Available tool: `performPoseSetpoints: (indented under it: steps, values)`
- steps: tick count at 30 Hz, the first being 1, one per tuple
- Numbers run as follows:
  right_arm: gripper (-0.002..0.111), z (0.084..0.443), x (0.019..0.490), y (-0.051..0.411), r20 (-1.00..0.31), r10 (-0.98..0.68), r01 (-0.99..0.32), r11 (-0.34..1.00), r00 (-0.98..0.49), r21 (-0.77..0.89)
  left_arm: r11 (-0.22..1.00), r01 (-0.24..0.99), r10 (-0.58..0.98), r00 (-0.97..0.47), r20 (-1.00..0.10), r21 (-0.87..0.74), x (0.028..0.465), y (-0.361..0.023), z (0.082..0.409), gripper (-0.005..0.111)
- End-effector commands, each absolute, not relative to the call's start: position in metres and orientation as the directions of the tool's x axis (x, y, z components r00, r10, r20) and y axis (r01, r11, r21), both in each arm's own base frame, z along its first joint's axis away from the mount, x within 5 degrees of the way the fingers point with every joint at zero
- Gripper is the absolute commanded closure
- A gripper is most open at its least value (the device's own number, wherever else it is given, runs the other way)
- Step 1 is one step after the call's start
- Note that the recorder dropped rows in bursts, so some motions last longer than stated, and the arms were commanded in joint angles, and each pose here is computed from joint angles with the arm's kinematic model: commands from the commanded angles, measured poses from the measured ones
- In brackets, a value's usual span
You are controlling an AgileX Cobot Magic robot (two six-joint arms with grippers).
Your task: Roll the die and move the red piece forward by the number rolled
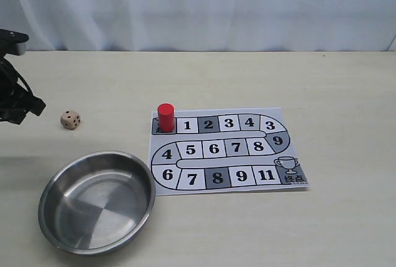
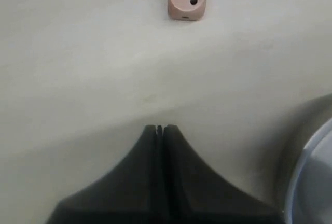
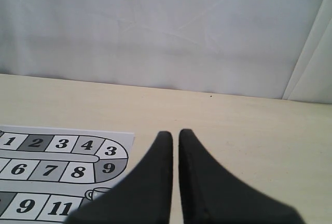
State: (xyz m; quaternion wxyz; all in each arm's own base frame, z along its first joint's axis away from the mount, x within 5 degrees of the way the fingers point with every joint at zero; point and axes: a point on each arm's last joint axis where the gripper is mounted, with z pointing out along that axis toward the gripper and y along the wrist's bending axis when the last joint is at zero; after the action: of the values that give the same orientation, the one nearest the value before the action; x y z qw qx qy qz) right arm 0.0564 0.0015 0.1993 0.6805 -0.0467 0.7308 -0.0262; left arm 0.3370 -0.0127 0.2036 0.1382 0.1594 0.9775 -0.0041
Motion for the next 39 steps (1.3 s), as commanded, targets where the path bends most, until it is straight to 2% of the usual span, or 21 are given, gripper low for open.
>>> performPoseSetpoints:
  steps: [1,11,17,39]
  values:
    - [0.104,0.199,0.056,0.002,-0.992,-0.101,-0.036,0.994,-0.071,-0.099,0.956,0.294,0.286,-0.915,-0.284,0.016,0.347,-0.014,0.183,0.107]
    - [0.104,0.199,0.056,0.002,-0.992,-0.101,-0.036,0.994,-0.071,-0.099,0.964,0.267,0.253,-0.904,-0.344,0.008,0.367,-0.016,0.148,0.107]
    - [0.104,0.199,0.056,0.002,-0.992,-0.101,-0.036,0.994,-0.071,-0.099,0.948,0.311,0.265,-0.888,-0.377,-0.067,0.372,-0.024,0.132,0.107]
    - [0.104,0.199,0.056,0.002,-0.992,-0.101,-0.036,0.994,-0.071,-0.099,0.949,0.307,0.253,-0.882,-0.398,-0.077,0.375,-0.026,0.132,0.107]
